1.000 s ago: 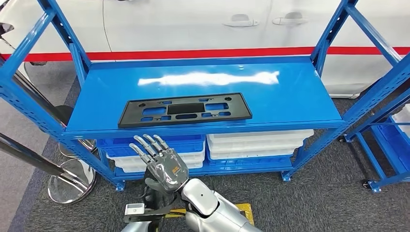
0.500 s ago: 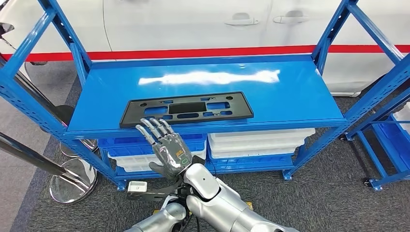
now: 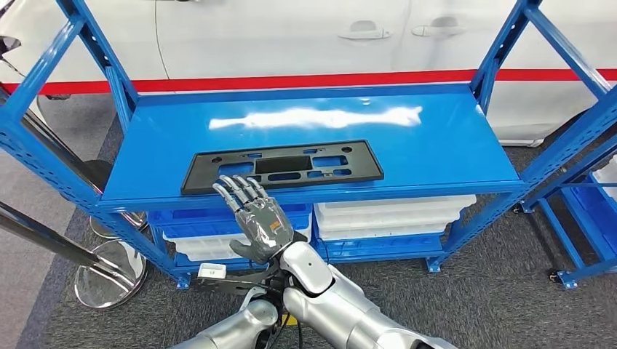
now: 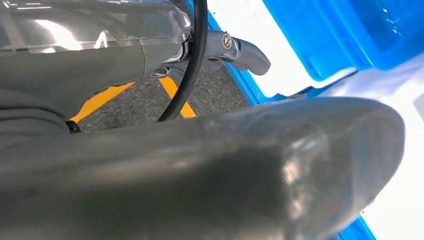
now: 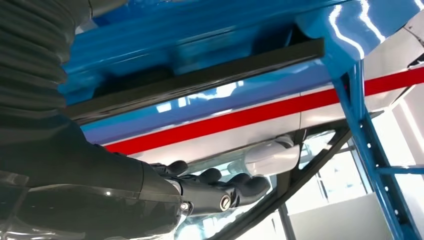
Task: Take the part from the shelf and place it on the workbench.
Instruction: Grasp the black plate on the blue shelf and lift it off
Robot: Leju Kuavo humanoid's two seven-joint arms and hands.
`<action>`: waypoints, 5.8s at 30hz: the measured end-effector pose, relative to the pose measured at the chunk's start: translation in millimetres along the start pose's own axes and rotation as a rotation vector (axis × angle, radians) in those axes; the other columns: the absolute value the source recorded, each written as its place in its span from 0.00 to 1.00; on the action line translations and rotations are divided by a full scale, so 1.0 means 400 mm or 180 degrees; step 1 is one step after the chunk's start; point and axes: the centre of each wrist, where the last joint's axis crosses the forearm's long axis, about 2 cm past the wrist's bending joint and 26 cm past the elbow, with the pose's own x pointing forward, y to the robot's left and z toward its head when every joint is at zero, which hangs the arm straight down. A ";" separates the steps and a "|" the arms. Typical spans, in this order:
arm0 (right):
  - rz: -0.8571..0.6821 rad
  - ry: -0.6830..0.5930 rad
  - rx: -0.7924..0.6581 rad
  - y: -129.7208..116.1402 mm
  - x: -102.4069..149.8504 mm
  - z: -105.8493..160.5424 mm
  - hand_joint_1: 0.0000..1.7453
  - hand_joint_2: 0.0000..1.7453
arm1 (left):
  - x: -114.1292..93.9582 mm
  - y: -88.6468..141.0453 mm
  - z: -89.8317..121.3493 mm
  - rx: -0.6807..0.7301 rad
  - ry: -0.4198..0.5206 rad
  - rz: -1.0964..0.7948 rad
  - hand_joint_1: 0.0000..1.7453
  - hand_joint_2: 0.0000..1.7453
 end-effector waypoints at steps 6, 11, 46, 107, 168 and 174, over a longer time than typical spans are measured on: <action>0.0007 0.0006 0.0003 0.000 -0.003 0.000 0.00 1.00 | 0.004 -0.003 0.000 -0.0004 -0.0006 0.0001 0.00 0.00; 0.0017 0.0017 0.0022 0.002 -0.007 0.003 0.00 1.00 | 0.002 -0.004 0.001 -0.0014 -0.0008 0.0000 0.00 0.00; 0.0146 0.0345 -0.0182 -0.128 -0.158 0.087 0.00 1.00 | -0.561 0.450 0.115 0.0594 -0.0153 0.0183 0.00 0.00; 0.0417 0.0521 -0.0092 -0.039 -0.210 0.147 0.00 1.00 | -0.701 0.460 0.235 0.0575 0.0719 0.0610 0.00 0.00; -0.2182 0.0052 -0.1291 -0.251 -0.071 0.126 1.00 1.00 | -0.758 0.436 0.304 0.0780 0.0819 0.0781 0.00 0.00; -0.2468 -0.0126 -0.1544 -0.315 -0.051 0.148 1.00 1.00 | -0.767 0.430 0.317 0.0833 0.0833 0.0824 0.00 0.00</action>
